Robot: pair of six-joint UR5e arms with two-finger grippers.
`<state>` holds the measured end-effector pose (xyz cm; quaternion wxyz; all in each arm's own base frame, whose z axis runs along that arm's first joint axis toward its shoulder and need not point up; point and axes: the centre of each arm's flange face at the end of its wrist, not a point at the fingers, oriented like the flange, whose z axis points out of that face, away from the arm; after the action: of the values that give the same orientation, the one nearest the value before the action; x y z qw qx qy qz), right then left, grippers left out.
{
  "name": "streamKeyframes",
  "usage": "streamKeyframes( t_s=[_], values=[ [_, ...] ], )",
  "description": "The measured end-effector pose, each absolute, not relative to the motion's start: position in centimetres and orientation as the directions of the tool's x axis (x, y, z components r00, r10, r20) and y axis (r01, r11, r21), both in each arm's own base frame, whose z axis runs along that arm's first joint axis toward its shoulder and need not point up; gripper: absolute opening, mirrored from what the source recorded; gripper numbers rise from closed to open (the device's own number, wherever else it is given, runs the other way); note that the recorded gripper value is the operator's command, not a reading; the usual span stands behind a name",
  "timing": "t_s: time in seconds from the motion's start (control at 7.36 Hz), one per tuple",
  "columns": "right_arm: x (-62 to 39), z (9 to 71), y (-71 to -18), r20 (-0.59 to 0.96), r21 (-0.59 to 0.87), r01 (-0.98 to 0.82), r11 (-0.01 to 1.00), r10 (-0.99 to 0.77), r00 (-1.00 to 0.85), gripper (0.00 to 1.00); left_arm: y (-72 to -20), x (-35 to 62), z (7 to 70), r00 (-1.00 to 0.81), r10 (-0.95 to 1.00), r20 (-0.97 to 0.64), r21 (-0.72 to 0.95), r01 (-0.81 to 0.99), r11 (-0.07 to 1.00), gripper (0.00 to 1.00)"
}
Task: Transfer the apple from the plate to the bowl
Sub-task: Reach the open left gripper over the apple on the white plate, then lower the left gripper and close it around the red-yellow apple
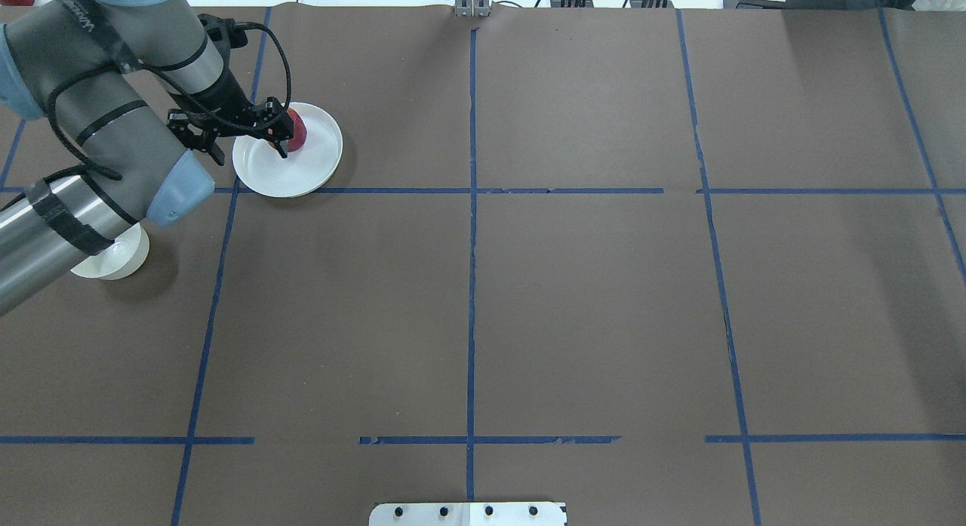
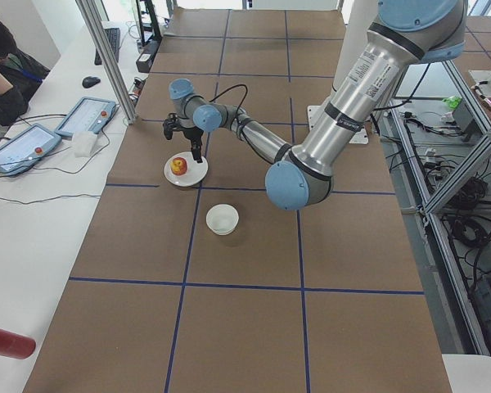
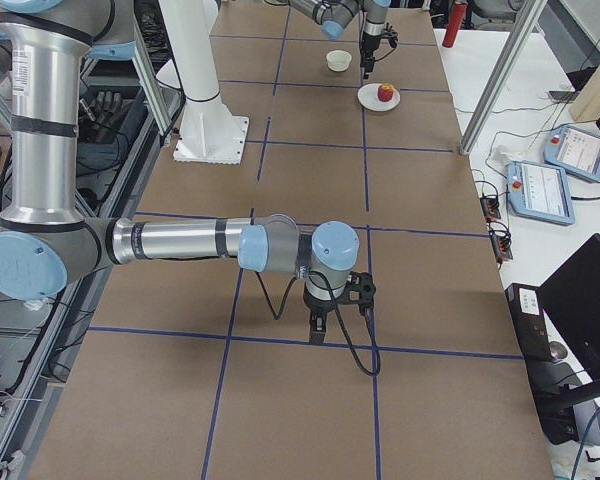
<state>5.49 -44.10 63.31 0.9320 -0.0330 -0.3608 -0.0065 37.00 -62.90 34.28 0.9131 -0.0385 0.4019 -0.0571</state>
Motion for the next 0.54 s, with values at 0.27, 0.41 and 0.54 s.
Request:
streamKeyframes(
  t_s=[0.27,0.41,0.54],
  values=[
    [5.5,63.3,-44.1,0.673,-0.057,0.036,0.998,0.011,0.740,1.00,-65.8,39.0,36.0,0.659,-0.156,-0.736,-0.108,0.112,0.988,1.00],
    [5.5,63.3,-44.1,0.673,-0.057,0.037,0.998,0.011,0.740,1.00,-66.6,39.6,36.7,0.658,-0.156,-0.737,-0.103,0.120,0.987,1.00],
    [5.5,63.3,-44.1,0.673,-0.057,0.037,0.998,0.011,0.740,1.00,-67.0,39.8,37.3,0.658,-0.157,-0.737,-0.099,0.125,0.987,1.00]
  ],
)
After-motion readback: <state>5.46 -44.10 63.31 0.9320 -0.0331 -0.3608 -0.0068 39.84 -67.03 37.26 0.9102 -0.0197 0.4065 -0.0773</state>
